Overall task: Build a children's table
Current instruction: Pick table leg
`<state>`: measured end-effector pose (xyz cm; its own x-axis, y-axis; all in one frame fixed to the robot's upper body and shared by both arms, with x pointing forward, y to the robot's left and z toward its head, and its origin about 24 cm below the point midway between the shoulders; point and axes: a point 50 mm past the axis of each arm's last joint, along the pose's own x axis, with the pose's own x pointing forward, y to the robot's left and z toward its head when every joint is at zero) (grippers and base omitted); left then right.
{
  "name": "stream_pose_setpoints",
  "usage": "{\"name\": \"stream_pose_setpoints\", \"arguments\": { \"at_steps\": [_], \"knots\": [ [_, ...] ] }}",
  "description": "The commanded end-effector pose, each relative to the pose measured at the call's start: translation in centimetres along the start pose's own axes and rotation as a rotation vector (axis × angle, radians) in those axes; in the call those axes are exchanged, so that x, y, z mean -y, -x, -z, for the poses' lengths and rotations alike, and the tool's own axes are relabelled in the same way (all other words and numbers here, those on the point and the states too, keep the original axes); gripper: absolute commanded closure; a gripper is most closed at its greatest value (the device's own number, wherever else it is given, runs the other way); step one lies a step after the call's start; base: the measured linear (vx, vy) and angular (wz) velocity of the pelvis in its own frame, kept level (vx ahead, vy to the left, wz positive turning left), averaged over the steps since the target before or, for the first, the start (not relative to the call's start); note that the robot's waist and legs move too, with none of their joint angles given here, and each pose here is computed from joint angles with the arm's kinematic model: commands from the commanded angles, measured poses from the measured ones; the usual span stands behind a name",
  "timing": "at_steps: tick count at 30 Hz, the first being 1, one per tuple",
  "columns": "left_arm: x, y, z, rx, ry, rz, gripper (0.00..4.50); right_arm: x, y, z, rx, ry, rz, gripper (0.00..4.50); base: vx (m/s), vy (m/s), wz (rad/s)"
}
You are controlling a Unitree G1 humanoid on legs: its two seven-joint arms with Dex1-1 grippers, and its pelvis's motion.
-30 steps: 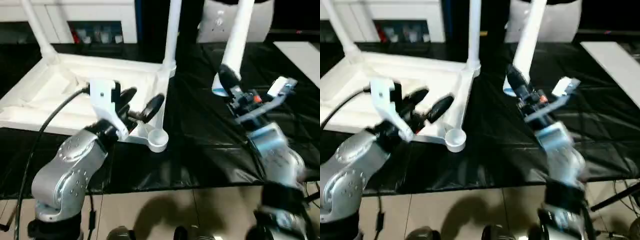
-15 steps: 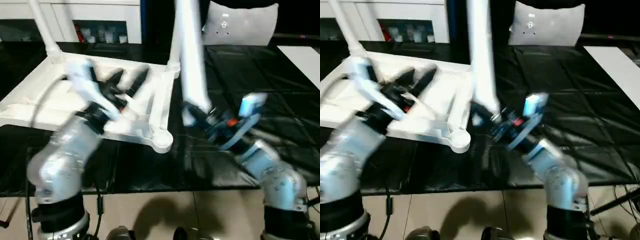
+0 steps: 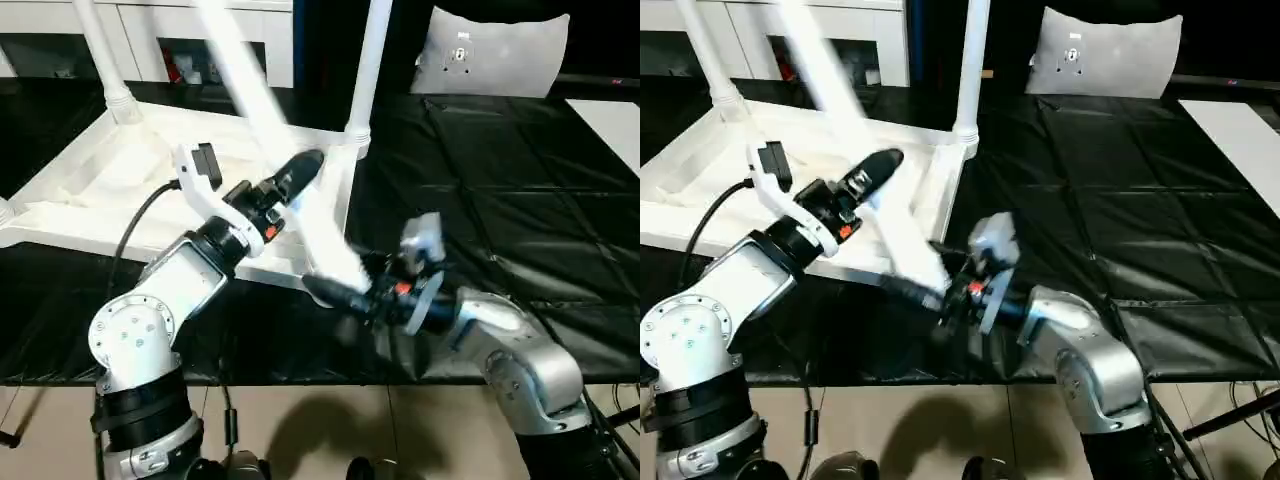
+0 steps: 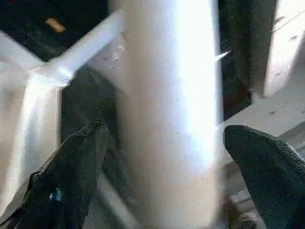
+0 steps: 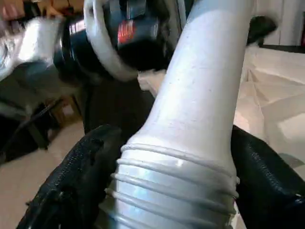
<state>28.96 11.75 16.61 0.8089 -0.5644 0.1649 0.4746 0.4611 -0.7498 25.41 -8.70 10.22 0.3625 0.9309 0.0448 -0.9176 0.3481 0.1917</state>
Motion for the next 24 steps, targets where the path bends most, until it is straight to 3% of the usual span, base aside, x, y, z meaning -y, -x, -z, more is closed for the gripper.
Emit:
{"name": "stream_pose_setpoints", "arguments": {
  "at_steps": [1,6,13,24],
  "knots": [
    [0.4,-0.1,-0.2,0.006,0.005,0.013,0.37,0.1,0.2,0.0,-0.004,0.026,0.007,1.33,0.000,0.000,0.00],
    [1.0,-0.1,-0.5,0.031,0.063,0.067,0.37,0.2,0.4,1.2,-0.074,0.054,0.013,1.33,0.000,0.000,0.00],
    [1.5,0.1,-0.5,0.021,0.082,0.111,0.37,0.5,0.3,1.4,-0.097,0.074,0.021,1.34,0.000,0.000,0.00],
    [1.1,0.4,-0.5,0.003,0.055,0.087,0.37,0.5,0.3,1.5,-0.106,0.093,0.017,1.35,0.000,0.000,0.00]
  ]
}}
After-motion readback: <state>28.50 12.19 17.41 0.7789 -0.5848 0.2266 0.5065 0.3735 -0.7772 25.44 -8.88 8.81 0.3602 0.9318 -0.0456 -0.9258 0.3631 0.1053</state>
